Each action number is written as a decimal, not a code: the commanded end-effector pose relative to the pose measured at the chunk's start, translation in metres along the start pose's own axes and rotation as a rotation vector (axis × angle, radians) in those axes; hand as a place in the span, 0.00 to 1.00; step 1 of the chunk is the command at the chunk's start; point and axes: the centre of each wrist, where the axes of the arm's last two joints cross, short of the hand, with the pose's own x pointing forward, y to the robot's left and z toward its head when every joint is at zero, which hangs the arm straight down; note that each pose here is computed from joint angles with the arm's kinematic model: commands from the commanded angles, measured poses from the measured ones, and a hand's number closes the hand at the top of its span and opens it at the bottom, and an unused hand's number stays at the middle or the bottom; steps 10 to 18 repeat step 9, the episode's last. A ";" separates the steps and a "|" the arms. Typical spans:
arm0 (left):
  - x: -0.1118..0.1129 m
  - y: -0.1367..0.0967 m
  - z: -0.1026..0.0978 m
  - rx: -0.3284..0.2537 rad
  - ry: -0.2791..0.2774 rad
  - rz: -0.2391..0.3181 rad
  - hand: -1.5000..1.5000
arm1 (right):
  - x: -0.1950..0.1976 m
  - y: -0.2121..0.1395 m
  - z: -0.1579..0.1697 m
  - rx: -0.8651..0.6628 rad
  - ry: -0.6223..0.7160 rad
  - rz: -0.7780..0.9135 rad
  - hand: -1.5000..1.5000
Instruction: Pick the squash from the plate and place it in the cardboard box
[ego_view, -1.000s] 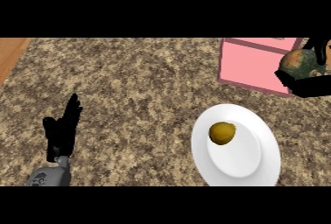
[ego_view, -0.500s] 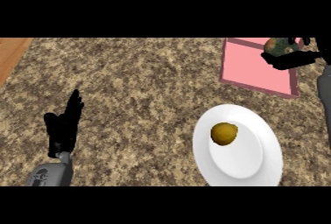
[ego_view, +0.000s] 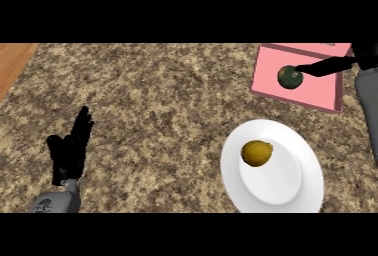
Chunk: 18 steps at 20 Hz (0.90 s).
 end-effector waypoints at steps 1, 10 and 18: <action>0.003 -0.016 0.002 0.003 -0.008 0.022 0.50 | -0.011 -0.001 0.001 -0.036 -0.091 -0.223 0.00; -0.002 -0.012 0.001 0.011 -0.004 0.000 0.50 | -0.052 -0.072 0.027 -0.144 -0.073 -0.527 0.00; -0.002 -0.012 0.001 0.011 -0.004 0.000 0.50 | -0.052 -0.072 0.027 -0.144 -0.073 -0.527 0.00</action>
